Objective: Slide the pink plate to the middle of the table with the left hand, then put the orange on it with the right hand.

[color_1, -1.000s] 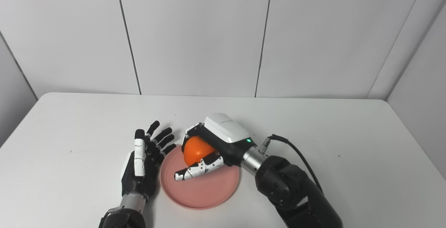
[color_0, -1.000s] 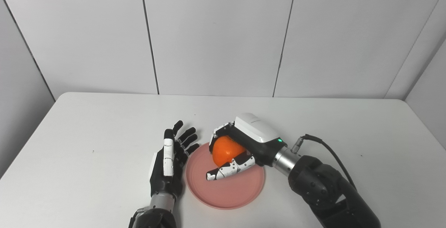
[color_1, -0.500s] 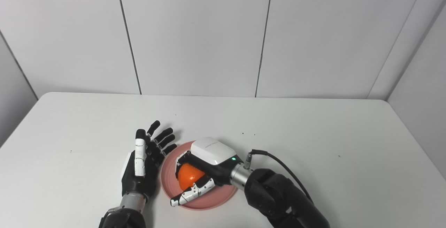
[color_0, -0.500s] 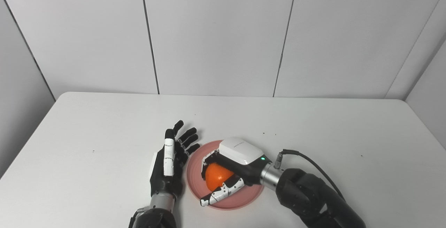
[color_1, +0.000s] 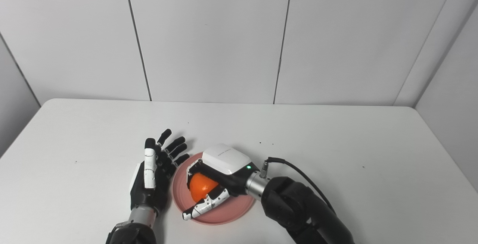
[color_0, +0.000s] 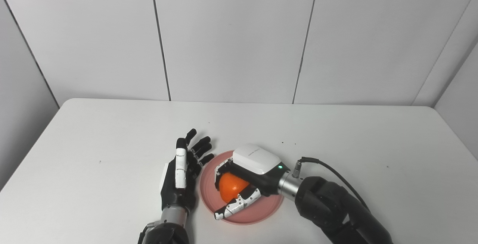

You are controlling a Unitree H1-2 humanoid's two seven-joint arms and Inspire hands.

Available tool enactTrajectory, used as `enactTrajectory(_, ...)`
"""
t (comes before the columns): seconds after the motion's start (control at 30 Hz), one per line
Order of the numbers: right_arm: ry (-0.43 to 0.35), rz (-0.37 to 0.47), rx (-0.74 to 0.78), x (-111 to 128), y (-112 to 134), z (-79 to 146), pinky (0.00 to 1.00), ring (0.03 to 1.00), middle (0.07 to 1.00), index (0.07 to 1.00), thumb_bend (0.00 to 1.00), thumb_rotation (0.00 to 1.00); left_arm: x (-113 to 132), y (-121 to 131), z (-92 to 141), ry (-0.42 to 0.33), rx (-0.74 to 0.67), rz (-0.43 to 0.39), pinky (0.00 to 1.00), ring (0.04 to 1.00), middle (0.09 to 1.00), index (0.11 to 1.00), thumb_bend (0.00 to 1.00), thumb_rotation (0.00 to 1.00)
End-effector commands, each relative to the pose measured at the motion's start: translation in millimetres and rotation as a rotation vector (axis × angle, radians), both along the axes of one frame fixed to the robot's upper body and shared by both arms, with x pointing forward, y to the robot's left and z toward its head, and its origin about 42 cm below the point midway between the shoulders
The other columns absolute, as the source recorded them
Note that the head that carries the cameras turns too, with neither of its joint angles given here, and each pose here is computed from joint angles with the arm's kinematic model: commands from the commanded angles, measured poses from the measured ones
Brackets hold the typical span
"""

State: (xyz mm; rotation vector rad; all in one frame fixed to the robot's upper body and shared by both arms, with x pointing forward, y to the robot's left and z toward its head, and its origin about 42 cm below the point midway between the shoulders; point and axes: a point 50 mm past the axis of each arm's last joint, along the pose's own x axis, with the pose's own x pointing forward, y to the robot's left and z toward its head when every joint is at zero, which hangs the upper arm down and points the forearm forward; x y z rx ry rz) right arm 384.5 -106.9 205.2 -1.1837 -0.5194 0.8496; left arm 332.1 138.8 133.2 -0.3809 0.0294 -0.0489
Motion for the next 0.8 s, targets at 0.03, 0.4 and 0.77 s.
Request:
enactTrajectory(0.03, -0.095, 0.035, 0.033, 8, 5, 28, 0.26, 0.323, 0.396, 0.497, 0.57, 0.66, -4, -2, -16, 0.088, -0.008, 0.006, 0.76, 0.817, 0.776, 0.877, 0.80, 0.91)
enactTrajectory(0.4, -0.232, 0.058, -0.015, 10, 2, 22, 0.25, 0.331, 0.426, 0.496, 0.60, 0.70, -5, -1, -15, 0.093, -0.017, 0.005, 0.77, 0.820, 0.784, 0.879, 0.79, 0.91)
enactTrajectory(0.77, -0.192, -0.019, -0.228, 15, -7, 11, 0.69, 0.754, 0.769, 0.802, 0.91, 0.85, -5, 0, -16, 0.088, -0.019, 0.007, 0.77, 0.815, 0.802, 0.886, 0.78, 0.92)
